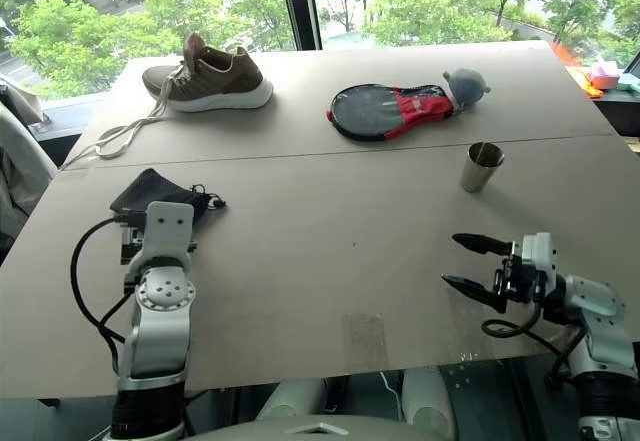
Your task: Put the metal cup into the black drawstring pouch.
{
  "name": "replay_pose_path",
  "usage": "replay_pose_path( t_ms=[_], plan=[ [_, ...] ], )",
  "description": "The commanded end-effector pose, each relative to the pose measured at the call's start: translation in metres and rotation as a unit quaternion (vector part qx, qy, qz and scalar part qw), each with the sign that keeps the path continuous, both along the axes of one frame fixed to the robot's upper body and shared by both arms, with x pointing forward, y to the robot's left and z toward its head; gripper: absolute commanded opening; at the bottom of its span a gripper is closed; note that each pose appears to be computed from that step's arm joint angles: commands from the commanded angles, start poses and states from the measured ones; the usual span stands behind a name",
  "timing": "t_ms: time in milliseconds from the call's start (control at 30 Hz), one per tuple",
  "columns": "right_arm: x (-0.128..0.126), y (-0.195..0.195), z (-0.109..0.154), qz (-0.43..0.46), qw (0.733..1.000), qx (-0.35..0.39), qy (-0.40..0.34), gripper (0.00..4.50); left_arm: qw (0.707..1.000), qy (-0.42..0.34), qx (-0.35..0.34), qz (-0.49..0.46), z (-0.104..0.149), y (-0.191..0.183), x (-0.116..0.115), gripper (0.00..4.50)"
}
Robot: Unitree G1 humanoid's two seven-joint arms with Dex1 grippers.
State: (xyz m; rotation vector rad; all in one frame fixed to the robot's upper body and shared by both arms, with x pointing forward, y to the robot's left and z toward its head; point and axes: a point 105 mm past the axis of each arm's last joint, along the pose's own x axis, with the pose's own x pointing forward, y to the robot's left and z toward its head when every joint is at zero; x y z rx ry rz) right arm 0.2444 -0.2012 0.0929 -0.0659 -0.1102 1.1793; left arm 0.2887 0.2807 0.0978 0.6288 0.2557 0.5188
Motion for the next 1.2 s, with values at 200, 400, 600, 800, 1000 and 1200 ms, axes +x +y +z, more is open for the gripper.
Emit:
replay_pose_path(
  t_ms=[200,400,600,800,1000,1200],
  plan=[
    [-0.001,0.000,0.004,-0.003,1.000,0.013,-0.018,3.69,0.999,-0.019,0.033,-0.005,0.006,0.016,0.009,3.30],
    [-0.001,-0.001,0.004,-0.014,0.999,0.020,-0.022,3.79,0.999,-0.029,0.033,-0.014,0.007,0.017,0.011,0.58],
    [0.008,-0.007,0.014,-0.048,0.997,0.035,-0.043,3.79,0.998,-0.048,0.014,-0.024,0.012,0.014,0.016,0.03],
    [0.067,-0.037,0.057,-0.229,0.967,0.002,-0.112,3.79,0.985,-0.098,-0.066,-0.129,0.035,-0.022,0.038,0.03],
    [0.105,-0.038,0.096,-0.267,0.944,-0.114,-0.157,3.79,0.964,-0.111,-0.139,-0.198,0.062,-0.044,0.059,0.03],
    [0.114,-0.024,0.097,-0.218,0.937,-0.242,-0.126,3.79,0.951,-0.093,-0.150,-0.253,0.088,-0.067,0.075,0.03]
  ],
)
